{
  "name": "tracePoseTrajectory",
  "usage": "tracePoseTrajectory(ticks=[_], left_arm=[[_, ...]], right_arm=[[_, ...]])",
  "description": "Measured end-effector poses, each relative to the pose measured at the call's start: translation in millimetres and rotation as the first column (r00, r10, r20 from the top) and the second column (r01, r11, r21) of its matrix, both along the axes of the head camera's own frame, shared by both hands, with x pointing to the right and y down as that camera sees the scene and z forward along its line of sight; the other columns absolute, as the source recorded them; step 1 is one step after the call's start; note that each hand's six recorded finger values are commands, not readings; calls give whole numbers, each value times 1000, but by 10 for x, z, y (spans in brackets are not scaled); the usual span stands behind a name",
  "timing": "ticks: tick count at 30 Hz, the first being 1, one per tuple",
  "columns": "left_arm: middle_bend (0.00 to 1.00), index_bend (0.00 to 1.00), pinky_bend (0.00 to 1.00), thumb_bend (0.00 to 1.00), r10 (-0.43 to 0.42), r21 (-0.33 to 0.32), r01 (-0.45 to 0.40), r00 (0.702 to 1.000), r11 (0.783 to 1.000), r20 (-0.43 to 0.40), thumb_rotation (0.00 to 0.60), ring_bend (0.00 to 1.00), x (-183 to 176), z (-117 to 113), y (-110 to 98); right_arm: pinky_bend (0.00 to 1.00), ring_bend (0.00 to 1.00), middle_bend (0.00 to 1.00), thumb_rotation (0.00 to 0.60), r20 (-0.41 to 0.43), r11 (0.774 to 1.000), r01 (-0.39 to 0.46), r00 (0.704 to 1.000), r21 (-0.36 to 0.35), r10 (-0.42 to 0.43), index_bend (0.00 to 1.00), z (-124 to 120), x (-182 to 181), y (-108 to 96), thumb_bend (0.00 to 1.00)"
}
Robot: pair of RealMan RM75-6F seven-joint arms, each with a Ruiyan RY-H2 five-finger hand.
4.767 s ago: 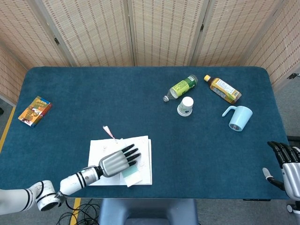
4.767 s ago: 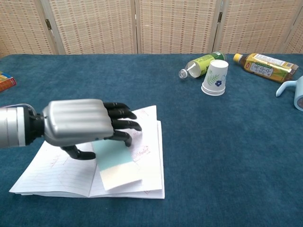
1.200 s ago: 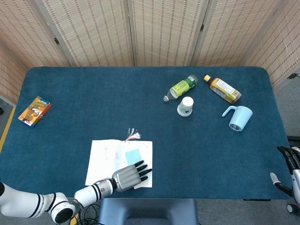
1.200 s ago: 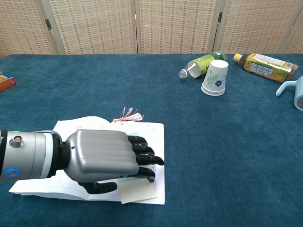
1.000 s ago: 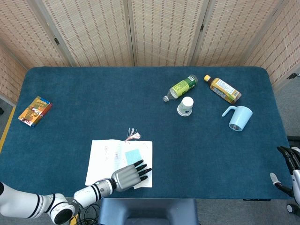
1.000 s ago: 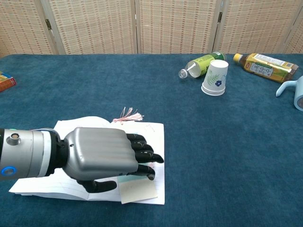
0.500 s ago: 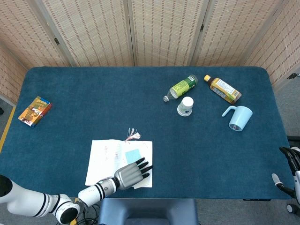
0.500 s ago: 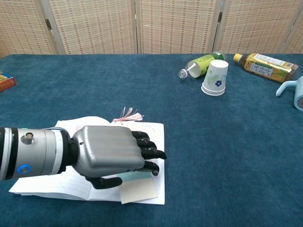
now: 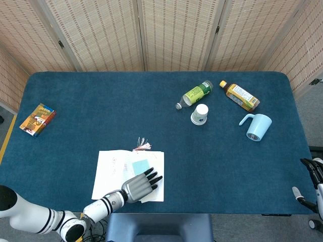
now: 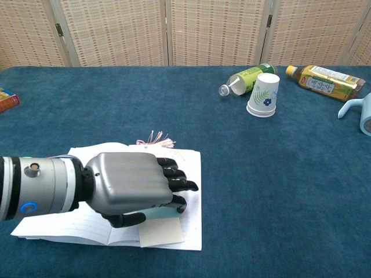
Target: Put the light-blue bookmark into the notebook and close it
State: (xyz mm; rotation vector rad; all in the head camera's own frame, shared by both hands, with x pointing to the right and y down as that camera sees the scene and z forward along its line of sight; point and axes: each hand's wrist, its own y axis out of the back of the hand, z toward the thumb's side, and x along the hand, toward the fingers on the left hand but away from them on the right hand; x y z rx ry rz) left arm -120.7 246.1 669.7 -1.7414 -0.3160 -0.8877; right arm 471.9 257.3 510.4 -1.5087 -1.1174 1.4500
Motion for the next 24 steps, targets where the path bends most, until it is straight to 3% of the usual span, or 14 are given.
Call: tracePoseTrajectory(ticks=[24], left_arm=[[0,232,90,543,1,10,-1,1000,1000,-6,600,0,-145,-113,19]], right_arm=[[205,141,177,600,1,1000,3,1000,9,-3,136,-35,-18,31,204]])
